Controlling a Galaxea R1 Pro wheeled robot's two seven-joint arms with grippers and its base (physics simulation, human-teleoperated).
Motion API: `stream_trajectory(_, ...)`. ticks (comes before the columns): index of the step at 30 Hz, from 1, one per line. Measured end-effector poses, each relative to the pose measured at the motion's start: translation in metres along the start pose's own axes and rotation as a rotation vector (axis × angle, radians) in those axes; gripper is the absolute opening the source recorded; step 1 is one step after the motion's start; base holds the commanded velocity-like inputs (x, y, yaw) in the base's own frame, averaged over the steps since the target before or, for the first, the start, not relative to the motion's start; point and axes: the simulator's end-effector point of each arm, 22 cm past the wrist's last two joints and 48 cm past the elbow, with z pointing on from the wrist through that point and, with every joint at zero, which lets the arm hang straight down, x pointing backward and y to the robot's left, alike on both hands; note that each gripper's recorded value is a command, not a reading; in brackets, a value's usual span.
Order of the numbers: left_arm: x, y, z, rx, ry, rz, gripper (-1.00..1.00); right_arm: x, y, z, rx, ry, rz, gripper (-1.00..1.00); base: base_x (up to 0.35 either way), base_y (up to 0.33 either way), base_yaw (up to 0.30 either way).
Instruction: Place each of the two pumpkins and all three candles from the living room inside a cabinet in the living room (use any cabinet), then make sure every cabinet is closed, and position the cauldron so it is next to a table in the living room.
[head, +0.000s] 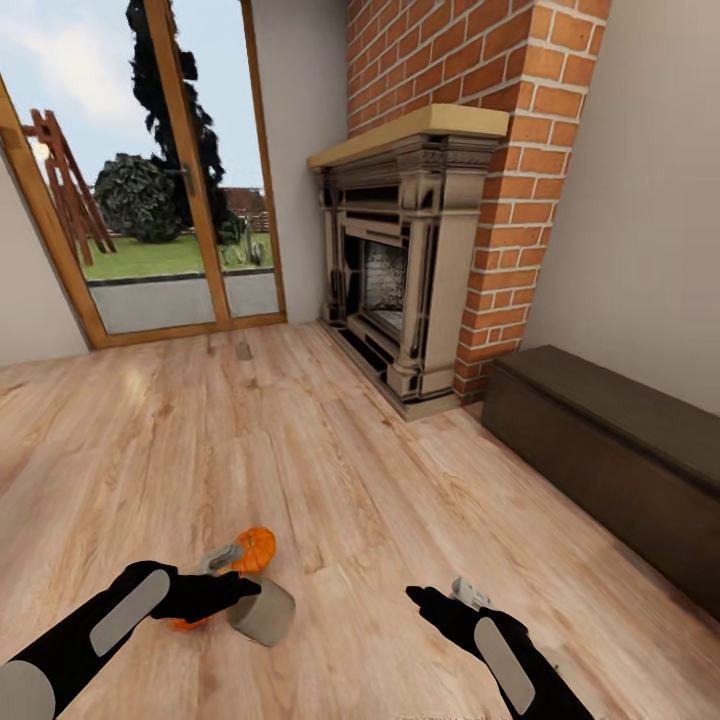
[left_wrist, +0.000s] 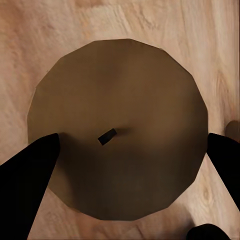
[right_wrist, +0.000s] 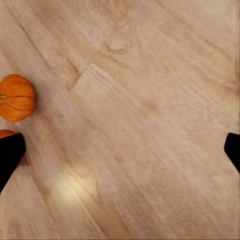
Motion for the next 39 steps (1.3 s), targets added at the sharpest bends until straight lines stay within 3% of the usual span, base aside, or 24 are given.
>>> stream_trajectory(24, 0.004, 0.002, 0.004, -0.003, 0.011, -0.001, -1.00, 0.014, -0.014, 0.005, 0.026, 0.030, 0.011, 1.00, 0.000, 0.000, -0.277)
stream_trajectory(39, 0.005, 0.004, 0.005, -0.004, 0.014, -0.006, -1.00, 0.009, -0.015, 0.006, 0.029, 0.002, 0.015, 1.00, 0.040, 0.000, -0.263)
